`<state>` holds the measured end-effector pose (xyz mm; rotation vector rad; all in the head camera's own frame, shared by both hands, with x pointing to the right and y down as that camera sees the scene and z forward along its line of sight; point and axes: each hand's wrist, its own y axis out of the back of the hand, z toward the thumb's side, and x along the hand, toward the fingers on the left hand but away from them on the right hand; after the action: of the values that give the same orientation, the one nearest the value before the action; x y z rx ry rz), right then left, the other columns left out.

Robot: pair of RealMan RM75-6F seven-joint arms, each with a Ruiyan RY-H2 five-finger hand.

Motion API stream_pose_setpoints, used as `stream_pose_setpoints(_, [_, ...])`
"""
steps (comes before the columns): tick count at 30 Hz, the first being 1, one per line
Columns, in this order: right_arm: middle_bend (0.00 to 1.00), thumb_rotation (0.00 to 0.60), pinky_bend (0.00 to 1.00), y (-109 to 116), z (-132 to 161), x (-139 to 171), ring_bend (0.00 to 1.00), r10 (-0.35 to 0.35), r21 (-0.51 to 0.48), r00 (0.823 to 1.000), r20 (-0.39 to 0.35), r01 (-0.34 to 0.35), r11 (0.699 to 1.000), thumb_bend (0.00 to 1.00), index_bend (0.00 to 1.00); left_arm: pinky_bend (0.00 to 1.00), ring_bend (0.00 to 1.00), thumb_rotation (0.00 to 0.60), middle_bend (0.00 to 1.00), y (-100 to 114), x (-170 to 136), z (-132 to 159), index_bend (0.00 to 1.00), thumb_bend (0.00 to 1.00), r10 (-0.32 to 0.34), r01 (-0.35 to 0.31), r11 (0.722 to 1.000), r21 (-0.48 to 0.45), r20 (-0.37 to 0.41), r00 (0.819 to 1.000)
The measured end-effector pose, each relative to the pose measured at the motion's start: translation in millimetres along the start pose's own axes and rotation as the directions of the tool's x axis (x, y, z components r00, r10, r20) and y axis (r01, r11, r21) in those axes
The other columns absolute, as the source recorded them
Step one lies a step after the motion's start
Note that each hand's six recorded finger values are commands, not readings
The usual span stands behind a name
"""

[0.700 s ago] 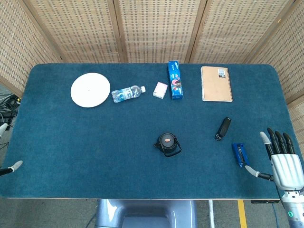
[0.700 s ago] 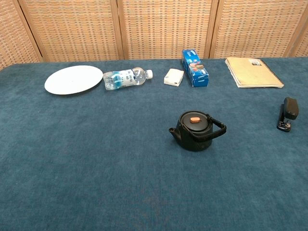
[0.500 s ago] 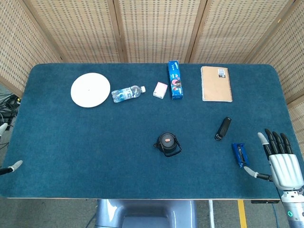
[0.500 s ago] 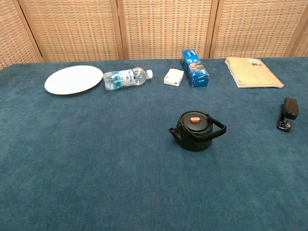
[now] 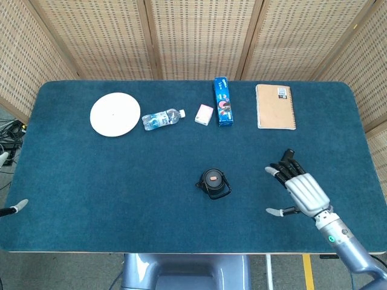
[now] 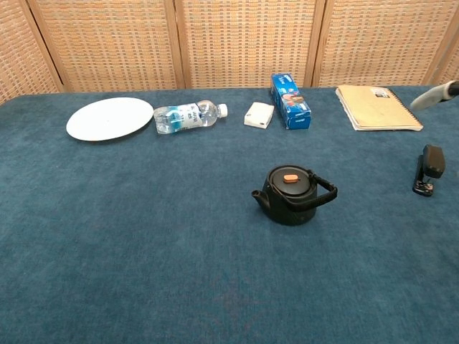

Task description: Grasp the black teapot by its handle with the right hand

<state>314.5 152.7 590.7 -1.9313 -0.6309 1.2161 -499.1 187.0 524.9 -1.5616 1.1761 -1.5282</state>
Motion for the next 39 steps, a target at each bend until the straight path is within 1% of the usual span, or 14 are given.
stream_pose_setpoints(5, [0.29, 0.600, 0.00, -8, 19, -35, 0.22, 0.090, -0.041, 0.996, -0.008, -0.090, 0.995, 0.26, 0.24, 0.00, 0.00, 0.600, 0.00, -2, 5, -3, 0.00, 0.00, -0.011, 0.011, 1.000, -0.002, -0.012, 1.000])
stream_pose_setpoints(7, [0.31, 0.600, 0.00, -14, 29, -48, 0.23, 0.125, -0.064, 0.992, -0.009, -0.125, 0.990, 0.24, 0.26, 0.00, 0.00, 0.600, 0.00, -3, 6, -3, 0.00, 0.00, -0.013, 0.013, 1.000, -0.003, -0.013, 1.000])
stream_pose_setpoints(9, [0.33, 0.600, 0.00, -22, 40, -61, 0.26, 0.156, -0.076, 0.988, -0.014, -0.157, 0.985, 0.18, 0.27, 0.00, 0.00, 0.600, 0.00, -4, 7, -4, 0.00, 0.00, -0.017, 0.017, 1.000, -0.003, -0.015, 1.000])
stream_pose_setpoints(12, [0.37, 0.600, 0.00, -34, 55, -74, 0.29, 0.186, -0.078, 0.982, -0.024, -0.187, 0.979, 0.14, 0.31, 0.00, 0.00, 0.600, 0.00, -4, 9, -6, 0.00, 0.00, -0.020, 0.020, 1.000, -0.004, -0.019, 1.000])
stream_pose_setpoints(14, [0.40, 0.600, 0.00, -41, 66, -80, 0.32, 0.196, -0.082, 0.980, -0.036, -0.199, 0.977, 0.13, 0.34, 0.00, 0.00, 0.600, 0.00, -4, 9, -6, 0.00, 0.00, -0.020, 0.020, 1.000, -0.004, -0.019, 1.000])
stream_pose_setpoints(16, [0.42, 0.600, 0.00, -45, 77, -85, 0.33, 0.198, -0.081, 0.979, -0.053, -0.202, 0.976, 0.12, 0.37, 0.00, 0.00, 0.600, 0.00, -4, 9, -6, 0.00, 0.00, -0.020, 0.020, 1.000, -0.004, -0.018, 1.000])
stream_pose_setpoints(19, [0.42, 0.600, 0.00, -47, 86, -90, 0.34, 0.190, -0.079, 0.979, -0.068, -0.195, 0.978, 0.12, 0.38, 0.00, 0.00, 0.600, 0.00, -4, 9, -5, 0.00, 0.00, -0.020, 0.020, 1.000, -0.005, -0.016, 1.000])
stream_pose_setpoints(25, [0.43, 0.600, 0.00, -49, 92, -96, 0.35, 0.179, -0.048, 0.981, -0.071, -0.182, 0.982, 0.12, 0.39, 0.00, 0.00, 0.600, 0.00, -3, 8, -5, 0.00, 0.00, -0.017, 0.017, 1.000, -0.007, -0.015, 1.000])
stream_pose_setpoints(29, [0.43, 0.600, 0.00, -49, 93, -98, 0.35, 0.167, -0.019, 0.983, -0.069, -0.169, 0.985, 0.14, 0.39, 0.00, 0.00, 0.600, 0.00, -3, 7, -5, 0.00, 0.00, -0.016, 0.016, 1.000, -0.008, -0.014, 1.000])
stream_pose_setpoints(35, [0.43, 0.600, 0.00, -43, 102, -100, 0.35, 0.126, -0.030, 0.988, -0.093, -0.130, 0.991, 0.17, 0.39, 0.00, 0.00, 0.600, 0.00, -3, 8, -5, 0.00, 0.00, -0.018, 0.018, 1.000, -0.008, -0.013, 1.000])
stream_pose_setpoints(39, [0.44, 0.600, 0.00, -44, 111, -98, 0.36, 0.129, -0.036, 0.984, -0.120, -0.135, 0.990, 0.19, 0.39, 0.00, 0.00, 0.600, 0.00, -4, 8, -4, 0.00, 0.00, -0.020, 0.020, 1.000, -0.008, -0.011, 1.000])
